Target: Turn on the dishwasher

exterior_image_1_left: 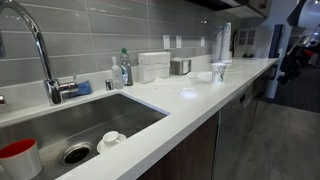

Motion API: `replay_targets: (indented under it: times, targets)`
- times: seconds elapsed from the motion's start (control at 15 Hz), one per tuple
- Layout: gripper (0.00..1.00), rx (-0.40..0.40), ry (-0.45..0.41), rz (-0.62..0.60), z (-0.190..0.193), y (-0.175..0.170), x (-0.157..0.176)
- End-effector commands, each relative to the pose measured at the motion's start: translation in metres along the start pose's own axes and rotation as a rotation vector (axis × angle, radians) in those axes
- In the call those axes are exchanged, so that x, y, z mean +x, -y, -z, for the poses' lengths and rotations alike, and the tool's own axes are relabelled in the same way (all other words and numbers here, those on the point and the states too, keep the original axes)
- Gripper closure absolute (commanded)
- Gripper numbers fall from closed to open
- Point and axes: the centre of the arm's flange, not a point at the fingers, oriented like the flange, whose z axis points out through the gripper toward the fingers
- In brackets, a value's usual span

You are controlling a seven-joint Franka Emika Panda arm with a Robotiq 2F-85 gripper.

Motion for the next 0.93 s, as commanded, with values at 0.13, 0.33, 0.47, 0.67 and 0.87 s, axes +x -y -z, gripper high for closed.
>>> replay_targets:
  times: [0.13,0.33,0.47,0.67,0.87]
  targets:
    - [0.22,-0.2,0.027,0.121,0.018,0.096,-0.028]
    - [0.01,-0.355,-0.051,0.164,0.026,0.128,-0.03]
    - [0.0,-0.459,-0.1,0.179,0.027,0.144,-0.035]
    - [0.0,-0.561,-0.136,0.198,0.021,0.159,-0.045]
    - [0.01,-0.543,-0.122,0.188,0.026,0.153,-0.033]
